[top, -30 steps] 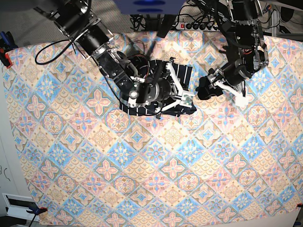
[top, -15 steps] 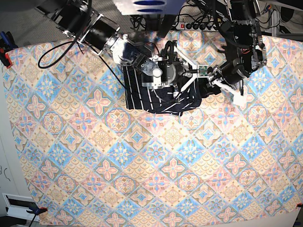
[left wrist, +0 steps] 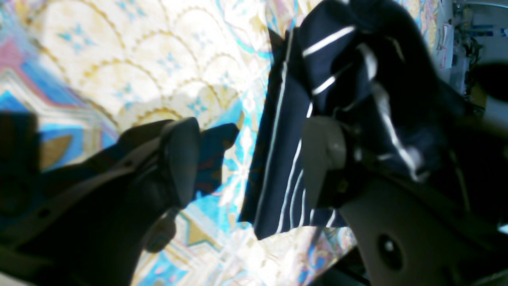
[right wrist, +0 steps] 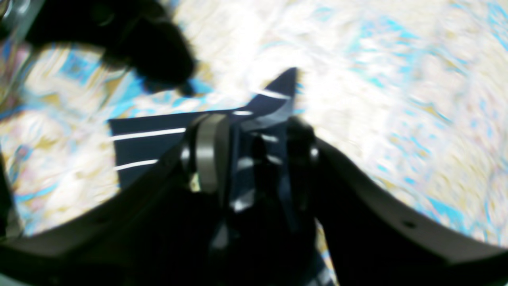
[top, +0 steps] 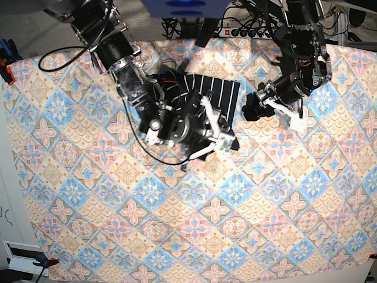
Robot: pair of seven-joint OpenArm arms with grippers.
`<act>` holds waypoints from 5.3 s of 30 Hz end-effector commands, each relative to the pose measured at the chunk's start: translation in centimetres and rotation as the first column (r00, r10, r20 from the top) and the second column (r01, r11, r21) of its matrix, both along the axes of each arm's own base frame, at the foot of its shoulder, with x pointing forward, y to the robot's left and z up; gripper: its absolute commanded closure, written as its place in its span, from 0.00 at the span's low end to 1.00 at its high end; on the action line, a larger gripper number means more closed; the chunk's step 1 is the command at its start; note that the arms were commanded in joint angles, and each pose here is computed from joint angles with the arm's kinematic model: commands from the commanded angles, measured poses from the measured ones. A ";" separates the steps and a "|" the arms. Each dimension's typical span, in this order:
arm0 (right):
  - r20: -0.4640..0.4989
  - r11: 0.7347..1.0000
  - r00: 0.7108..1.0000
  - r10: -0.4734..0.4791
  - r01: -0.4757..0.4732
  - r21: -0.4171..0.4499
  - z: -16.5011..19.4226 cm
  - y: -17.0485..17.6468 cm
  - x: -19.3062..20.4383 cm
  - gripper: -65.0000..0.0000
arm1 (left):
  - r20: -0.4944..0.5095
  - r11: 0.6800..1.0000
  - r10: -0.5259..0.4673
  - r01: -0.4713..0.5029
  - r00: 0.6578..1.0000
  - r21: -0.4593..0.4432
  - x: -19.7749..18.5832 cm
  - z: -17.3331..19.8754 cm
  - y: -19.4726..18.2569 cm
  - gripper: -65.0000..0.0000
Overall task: Fold the T-shirt properly
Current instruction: 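Press and adjust the folded stack with the right gripper, then grasp the folded shirt's corners with both grippers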
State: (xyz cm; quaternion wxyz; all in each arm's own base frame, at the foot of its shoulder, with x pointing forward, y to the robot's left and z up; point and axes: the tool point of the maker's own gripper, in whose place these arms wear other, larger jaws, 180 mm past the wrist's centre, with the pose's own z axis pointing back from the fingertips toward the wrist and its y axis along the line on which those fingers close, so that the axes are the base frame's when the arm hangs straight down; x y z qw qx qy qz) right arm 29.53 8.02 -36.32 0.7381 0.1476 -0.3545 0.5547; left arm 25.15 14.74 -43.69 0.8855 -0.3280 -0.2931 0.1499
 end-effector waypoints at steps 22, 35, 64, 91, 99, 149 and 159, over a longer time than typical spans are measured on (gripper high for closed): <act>0.032 0.973 0.975 -0.220 0.222 -0.069 0.0 -13.5 0.2 0.70 | 0.025 0.986 -0.164 0.164 0.986 0.007 0.3 0.5 -4.1 0.39; 0.074 0.998 0.995 -0.060 0.061 -0.009 1.5 -7.4 1.5 0.81 | 0.001 0.971 -0.229 0.228 0.973 0.064 -0.2 -0.3 -4.7 0.39; -0.101 0.977 0.984 0.147 -0.160 -0.140 -5.0 -0.3 2.0 0.56 | -0.007 0.970 -0.231 0.230 0.973 0.083 -0.4 -0.4 -3.8 0.39; -0.077 0.989 0.994 0.080 -0.088 -0.117 -4.2 -2.5 3.2 1.00 | -0.007 0.970 -0.231 0.230 0.973 0.083 -0.4 -0.4 -3.8 0.39; -0.007 0.994 0.998 -0.066 0.065 -0.086 -1.1 -6.3 7.0 1.00 | -0.007 0.970 -0.231 0.230 0.973 0.083 -0.4 -0.4 -3.8 0.39; -0.149 0.950 0.940 -0.306 0.293 -0.107 -8.8 -12.5 7.8 0.99 | 0.034 0.693 -0.691 0.648 0.723 0.315 -5.5 2.8 -11.5 1.00; -0.179 0.935 0.926 -0.331 0.296 -0.196 -10.9 -15.5 5.5 0.99 | -0.107 0.610 -0.708 0.680 0.698 0.406 -3.8 -1.9 -10.6 1.00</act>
